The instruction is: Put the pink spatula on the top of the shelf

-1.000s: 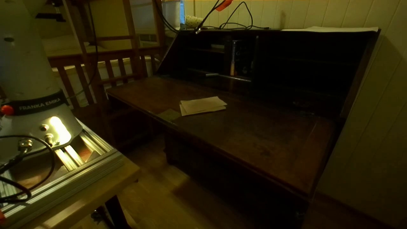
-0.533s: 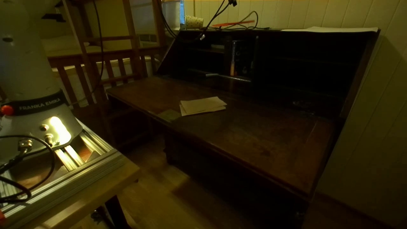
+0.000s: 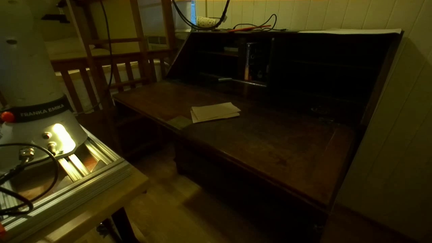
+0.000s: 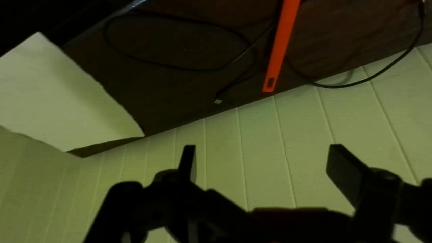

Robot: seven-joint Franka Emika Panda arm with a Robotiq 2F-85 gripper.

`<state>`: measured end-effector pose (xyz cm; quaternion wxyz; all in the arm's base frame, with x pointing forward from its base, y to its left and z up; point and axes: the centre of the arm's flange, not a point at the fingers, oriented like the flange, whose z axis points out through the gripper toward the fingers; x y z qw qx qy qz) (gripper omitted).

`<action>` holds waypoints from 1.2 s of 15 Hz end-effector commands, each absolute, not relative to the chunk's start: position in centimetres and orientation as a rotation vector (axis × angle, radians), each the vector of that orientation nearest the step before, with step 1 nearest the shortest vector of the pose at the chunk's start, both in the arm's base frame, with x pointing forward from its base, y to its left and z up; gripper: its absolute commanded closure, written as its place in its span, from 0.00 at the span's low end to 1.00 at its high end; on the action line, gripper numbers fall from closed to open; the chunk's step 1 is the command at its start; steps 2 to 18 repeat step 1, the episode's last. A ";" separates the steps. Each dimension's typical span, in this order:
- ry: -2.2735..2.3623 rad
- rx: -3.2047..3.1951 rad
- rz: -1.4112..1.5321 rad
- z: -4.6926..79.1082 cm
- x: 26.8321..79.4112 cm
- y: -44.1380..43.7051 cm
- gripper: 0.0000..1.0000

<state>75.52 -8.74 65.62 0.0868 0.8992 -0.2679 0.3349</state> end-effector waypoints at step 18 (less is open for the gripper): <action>-0.752 2.659 0.983 67.3 74.6 -7.7 0.00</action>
